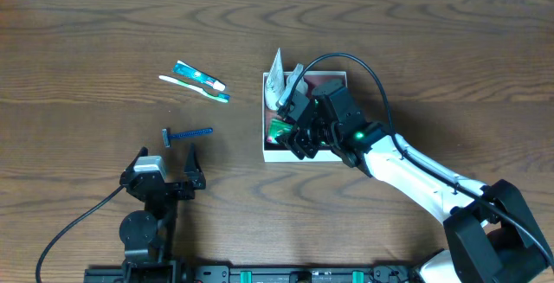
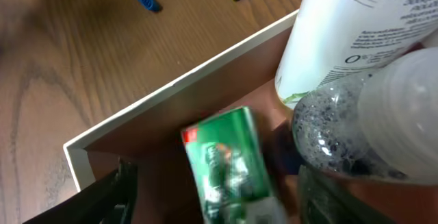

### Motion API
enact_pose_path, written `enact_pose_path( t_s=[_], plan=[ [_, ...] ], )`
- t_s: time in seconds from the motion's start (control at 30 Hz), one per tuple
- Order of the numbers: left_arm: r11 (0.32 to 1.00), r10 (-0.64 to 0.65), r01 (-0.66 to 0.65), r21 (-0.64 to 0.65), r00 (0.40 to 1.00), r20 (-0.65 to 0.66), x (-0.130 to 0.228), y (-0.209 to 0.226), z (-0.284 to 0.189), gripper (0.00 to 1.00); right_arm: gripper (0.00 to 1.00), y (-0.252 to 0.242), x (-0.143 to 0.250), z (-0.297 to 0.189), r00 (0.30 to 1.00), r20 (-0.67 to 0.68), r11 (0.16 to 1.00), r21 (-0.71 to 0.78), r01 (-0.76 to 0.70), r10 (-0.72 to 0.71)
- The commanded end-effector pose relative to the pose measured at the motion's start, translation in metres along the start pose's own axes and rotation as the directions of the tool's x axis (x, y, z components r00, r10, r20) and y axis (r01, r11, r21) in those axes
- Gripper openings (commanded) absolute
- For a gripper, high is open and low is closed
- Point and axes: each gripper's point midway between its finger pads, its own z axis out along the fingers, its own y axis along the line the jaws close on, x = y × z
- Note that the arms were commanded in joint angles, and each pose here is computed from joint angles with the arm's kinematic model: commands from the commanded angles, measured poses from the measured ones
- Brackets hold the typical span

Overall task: Pack container
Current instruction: 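Carry the deodorant box into the white box beside the bottles, then open the right gripper and lift it back out to the right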

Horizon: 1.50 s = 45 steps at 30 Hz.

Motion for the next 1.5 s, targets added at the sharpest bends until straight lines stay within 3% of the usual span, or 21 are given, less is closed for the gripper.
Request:
enact_pose_path(
  t_s=[0.0,0.37,0.6,0.7,0.83,0.97,1.1,1.37,1.47],
  plan=[
    [1.000,0.011,-0.011,0.000,0.999,-0.053,0.016,0.002,0.001,0.98,0.73,0.007,-0.006,0.002,1.000,0.011,1.000,-0.018,0.020,-0.019],
    [1.000,0.011,-0.011,0.000,0.999,-0.053,0.016,0.002,0.001,0.98,0.71,0.016,-0.012,-0.003,1.000,0.017,0.998,-0.066,0.005,-0.004],
    [1.000,0.011,-0.011,0.000,0.999,-0.053,0.016,0.002,0.001,0.98,0.68,0.042,-0.041,-0.046,1.000,-0.002,0.992,-0.122,0.014,-0.015],
    [1.000,0.011,-0.011,0.000,0.999,-0.053,0.016,0.002,0.001,0.98,0.69,0.043,-0.055,-0.076,1.000,0.001,0.997,-0.081,-0.016,0.016],
    [1.000,0.011,-0.011,0.000,0.999,-0.053,0.016,0.002,0.001,0.98,0.75,0.018,-0.057,-0.112,0.990,0.014,0.985,0.102,-0.141,0.140],
    [1.000,0.011,-0.011,0.000,0.999,-0.053,0.016,0.002,0.001,0.98,0.79,-0.022,-0.038,-0.143,0.932,0.055,0.872,0.337,-0.355,0.358],
    [1.000,0.011,-0.011,0.000,0.999,-0.053,0.016,0.002,0.001,0.98,0.87,-0.065,-0.003,-0.172,0.786,0.168,0.614,0.535,-0.580,0.596],
    [1.000,0.011,-0.011,0.000,0.999,-0.051,0.016,0.002,0.001,0.98,0.99,-0.114,0.043,-0.193,0.599,0.284,0.351,0.597,-0.722,0.749],
    [1.000,0.011,-0.011,0.000,0.999,-0.050,0.016,0.001,0.001,0.98,0.99,-0.132,0.060,-0.198,0.545,0.312,0.271,0.616,-0.740,0.778]
  ],
)
